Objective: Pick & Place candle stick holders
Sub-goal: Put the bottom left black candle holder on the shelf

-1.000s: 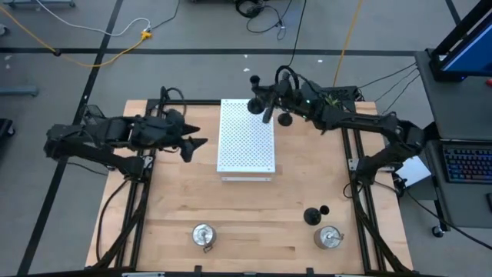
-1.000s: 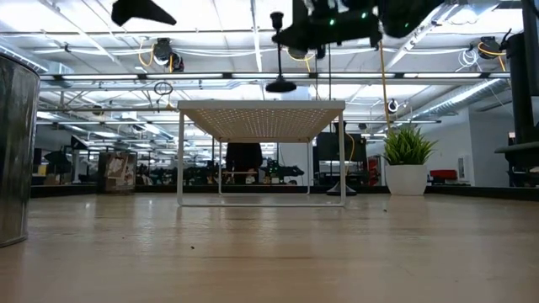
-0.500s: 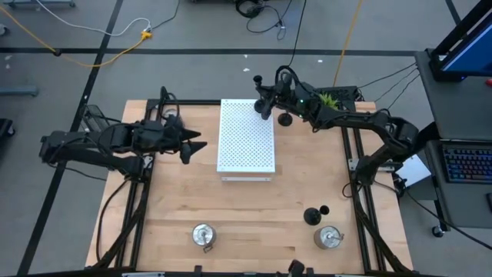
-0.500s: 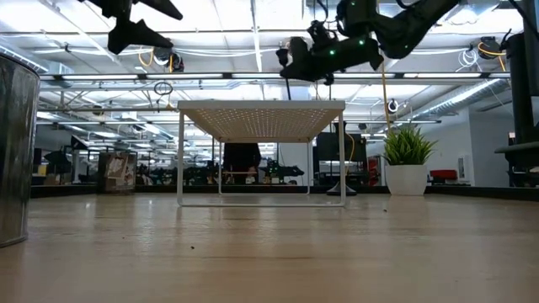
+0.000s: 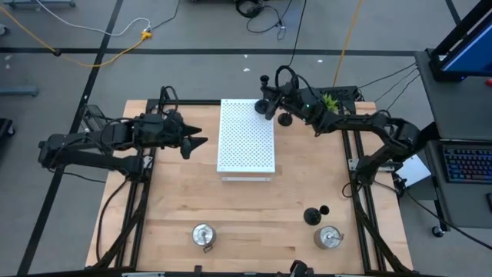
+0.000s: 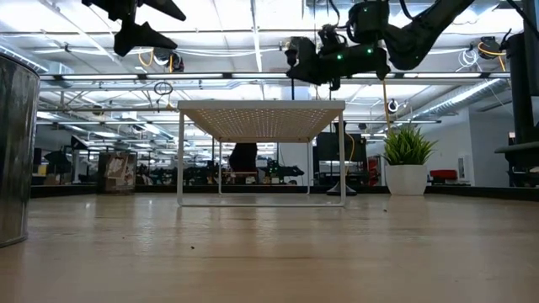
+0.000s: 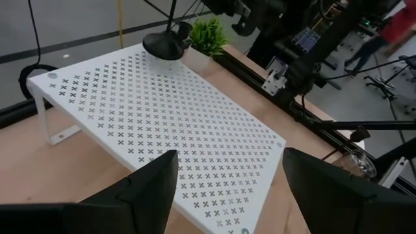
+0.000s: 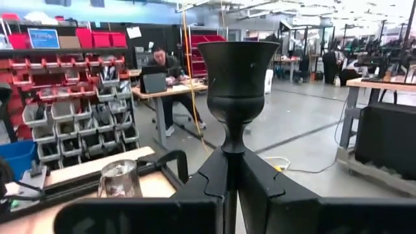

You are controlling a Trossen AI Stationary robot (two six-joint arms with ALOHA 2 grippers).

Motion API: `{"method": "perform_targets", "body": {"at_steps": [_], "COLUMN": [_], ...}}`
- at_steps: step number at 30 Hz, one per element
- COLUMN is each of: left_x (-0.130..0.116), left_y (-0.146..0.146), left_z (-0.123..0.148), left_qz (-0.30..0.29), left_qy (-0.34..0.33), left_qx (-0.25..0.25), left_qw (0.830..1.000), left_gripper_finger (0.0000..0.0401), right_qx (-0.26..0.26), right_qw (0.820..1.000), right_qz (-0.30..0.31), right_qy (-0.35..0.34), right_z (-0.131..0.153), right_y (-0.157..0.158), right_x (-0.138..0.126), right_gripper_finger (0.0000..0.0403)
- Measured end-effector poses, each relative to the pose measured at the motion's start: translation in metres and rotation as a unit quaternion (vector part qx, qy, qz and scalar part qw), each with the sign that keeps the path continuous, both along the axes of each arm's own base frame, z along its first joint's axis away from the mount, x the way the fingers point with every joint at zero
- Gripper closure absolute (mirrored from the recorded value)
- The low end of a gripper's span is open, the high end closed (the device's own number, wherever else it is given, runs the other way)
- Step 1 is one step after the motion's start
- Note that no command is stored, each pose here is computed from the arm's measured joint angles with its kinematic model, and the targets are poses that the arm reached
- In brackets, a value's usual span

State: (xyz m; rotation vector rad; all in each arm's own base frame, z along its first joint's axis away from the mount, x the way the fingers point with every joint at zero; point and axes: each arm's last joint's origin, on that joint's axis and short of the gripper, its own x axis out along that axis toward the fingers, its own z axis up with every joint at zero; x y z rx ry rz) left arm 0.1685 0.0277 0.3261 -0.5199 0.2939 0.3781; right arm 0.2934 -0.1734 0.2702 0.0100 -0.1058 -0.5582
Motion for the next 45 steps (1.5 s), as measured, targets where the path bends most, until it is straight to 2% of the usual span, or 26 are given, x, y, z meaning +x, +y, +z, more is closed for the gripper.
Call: {"method": "perform_targets", "body": {"at_steps": [3, 16, 24, 27, 33, 38, 45], "left_x": [0.000, 0.000, 0.001, 0.002, 0.006, 0.000, -0.002], "left_y": [0.000, 0.000, -0.004, -0.004, -0.008, -0.006, 0.003], "left_z": [0.000, 0.000, -0.002, -0.005, -0.036, -0.037, -0.045], "left_qz": [-0.001, -0.006, 0.053, 0.078, 0.081, 0.066, 0.056], "left_qy": [0.001, 0.004, 0.041, 0.051, 0.038, 0.003, 0.010], "left_qx": [0.002, 0.013, 0.109, 0.123, 0.111, 0.101, 0.102], "left_qw": [1.000, 1.000, 0.992, 0.988, 0.990, 0.993, 0.993], "left_gripper_finger": [0.0116, 0.0116, 0.0116, 0.0116, 0.0116, 0.0116, 0.0116], "right_qx": [0.002, -0.003, -0.003, 0.002, -0.004, -0.007, -0.004], "right_qw": [1.000, 1.000, 1.000, 1.000, 1.000, 1.000, 1.000], "right_qz": [-0.001, -0.002, -0.002, -0.002, -0.001, -0.001, -0.001], "right_qy": [0.020, 0.017, 0.018, 0.019, 0.018, 0.017, 0.022], "right_z": [-0.005, -0.011, -0.011, -0.016, -0.017, -0.017, -0.018], "right_y": [0.000, -0.004, -0.005, -0.006, -0.007, -0.007, -0.007], "right_x": [0.001, 0.004, 0.004, 0.006, 0.007, 0.007, 0.007], "right_gripper_finger": [0.0395, 0.0394, 0.0392, 0.0392, 0.0391, 0.0391, 0.0390]}}
